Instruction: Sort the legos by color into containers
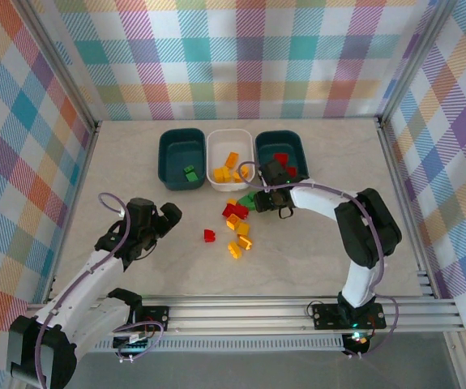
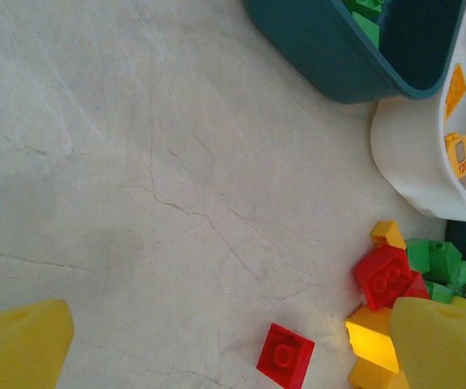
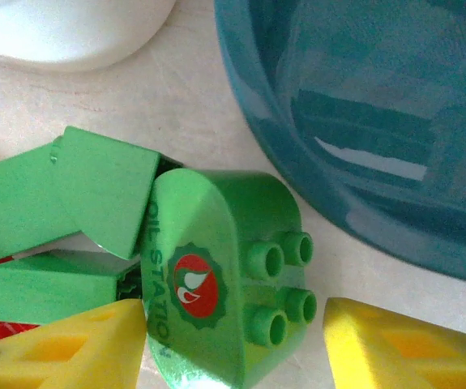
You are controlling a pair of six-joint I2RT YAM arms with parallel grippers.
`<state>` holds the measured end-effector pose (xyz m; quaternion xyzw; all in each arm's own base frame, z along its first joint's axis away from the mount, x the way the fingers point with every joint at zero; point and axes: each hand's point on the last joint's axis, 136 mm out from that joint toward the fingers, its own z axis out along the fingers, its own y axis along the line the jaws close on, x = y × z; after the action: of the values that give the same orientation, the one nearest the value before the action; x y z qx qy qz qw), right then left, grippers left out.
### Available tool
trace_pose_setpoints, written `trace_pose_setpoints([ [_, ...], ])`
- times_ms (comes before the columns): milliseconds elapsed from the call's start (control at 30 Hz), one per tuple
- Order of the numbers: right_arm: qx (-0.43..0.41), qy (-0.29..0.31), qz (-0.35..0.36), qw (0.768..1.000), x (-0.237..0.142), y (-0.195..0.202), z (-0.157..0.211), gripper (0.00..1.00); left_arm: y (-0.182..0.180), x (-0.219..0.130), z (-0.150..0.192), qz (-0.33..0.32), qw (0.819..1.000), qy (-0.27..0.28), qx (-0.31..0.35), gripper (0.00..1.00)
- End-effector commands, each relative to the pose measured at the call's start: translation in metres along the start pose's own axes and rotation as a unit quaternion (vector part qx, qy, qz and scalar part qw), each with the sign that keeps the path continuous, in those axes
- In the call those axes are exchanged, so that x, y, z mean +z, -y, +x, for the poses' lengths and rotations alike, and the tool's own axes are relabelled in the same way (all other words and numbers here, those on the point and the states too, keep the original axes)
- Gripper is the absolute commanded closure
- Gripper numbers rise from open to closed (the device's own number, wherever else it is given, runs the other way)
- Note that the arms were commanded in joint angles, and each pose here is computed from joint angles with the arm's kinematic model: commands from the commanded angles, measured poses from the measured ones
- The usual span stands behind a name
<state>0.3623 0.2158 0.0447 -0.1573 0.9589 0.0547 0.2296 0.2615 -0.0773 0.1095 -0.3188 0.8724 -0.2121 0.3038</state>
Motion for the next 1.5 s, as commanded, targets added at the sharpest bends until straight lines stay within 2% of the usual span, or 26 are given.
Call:
trace_pose_setpoints([
  [0, -0.005, -0.005, -0.018, 1.0, -0.001, -0.004, 0.003, 0.41, -0.003, -0.001, 0.002, 0.0, 1.0, -0.004, -0.004, 0.0],
  [533, 0.004, -0.023, -0.017, 1.0, 0.018, -0.005, 0.012, 0.45, -0.001, 0.002, 0.004, 0.004, 1.0, -0.012, 0.001, 0.0],
  [633, 0.007, -0.022, -0.016, 1.0, 0.017, -0.004, 0.014, 0.49, -0.001, 0.001, 0.004, 0.004, 1.0, -0.011, 0.002, 0.0],
  [867, 0.013, 0.002, -0.023, 1.0, -0.004, -0.004, 0.012, 0.57, 0.001, 0.002, 0.004, 0.007, 1.0, -0.012, 0.004, 0.0],
  [1233, 0.022, 0.042, -0.043, 0.998, -0.04, -0.01, 0.005, 0.62, 0.004, 0.004, 0.002, 0.006, 1.0, -0.013, 0.007, 0.0],
  [1333, 0.012, 0.06, -0.057, 0.996, -0.061, -0.025, -0.003, 0.62, -0.001, 0.003, -0.001, -0.005, 1.0, -0.005, 0.008, 0.0],
  [1467, -0.002, 0.101, -0.107, 0.989, -0.088, -0.066, -0.031, 0.62, -0.01, 0.005, -0.008, -0.011, 1.0, 0.0, -0.008, 0.0],
])
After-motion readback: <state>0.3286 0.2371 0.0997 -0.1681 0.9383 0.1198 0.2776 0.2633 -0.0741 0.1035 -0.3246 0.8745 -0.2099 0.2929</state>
